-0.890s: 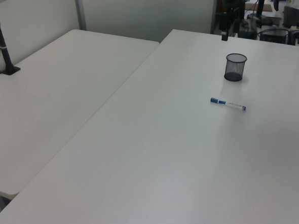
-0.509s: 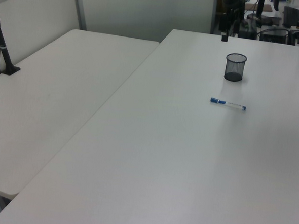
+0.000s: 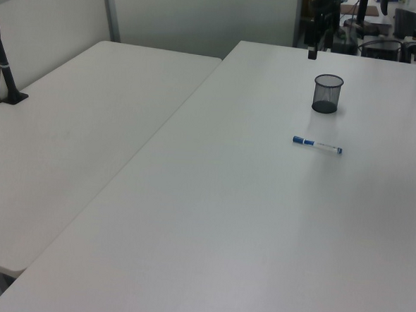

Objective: Insert the marker
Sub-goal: 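Move the gripper down toward the blue-capped white marker, then lower the gripper onto the marker and close it around the marker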

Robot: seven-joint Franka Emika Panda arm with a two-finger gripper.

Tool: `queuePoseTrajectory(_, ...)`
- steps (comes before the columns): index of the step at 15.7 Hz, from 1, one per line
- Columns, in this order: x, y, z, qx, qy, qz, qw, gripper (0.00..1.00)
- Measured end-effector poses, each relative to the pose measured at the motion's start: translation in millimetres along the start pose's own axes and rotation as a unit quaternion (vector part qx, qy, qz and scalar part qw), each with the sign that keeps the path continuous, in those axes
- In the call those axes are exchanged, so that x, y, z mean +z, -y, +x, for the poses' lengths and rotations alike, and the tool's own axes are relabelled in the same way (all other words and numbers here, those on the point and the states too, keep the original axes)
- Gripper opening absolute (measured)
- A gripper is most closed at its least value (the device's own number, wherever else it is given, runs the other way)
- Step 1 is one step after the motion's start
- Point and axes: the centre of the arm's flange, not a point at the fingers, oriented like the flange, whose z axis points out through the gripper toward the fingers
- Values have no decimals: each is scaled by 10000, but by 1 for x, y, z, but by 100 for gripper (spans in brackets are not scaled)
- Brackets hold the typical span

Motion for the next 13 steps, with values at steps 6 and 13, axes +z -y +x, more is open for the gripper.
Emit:
queuePoseTrajectory(6,3,0,3,-2,-15,-2,10000,100)
queuePoseTrajectory(13,61,14,31,99,175,-50,9998,100)
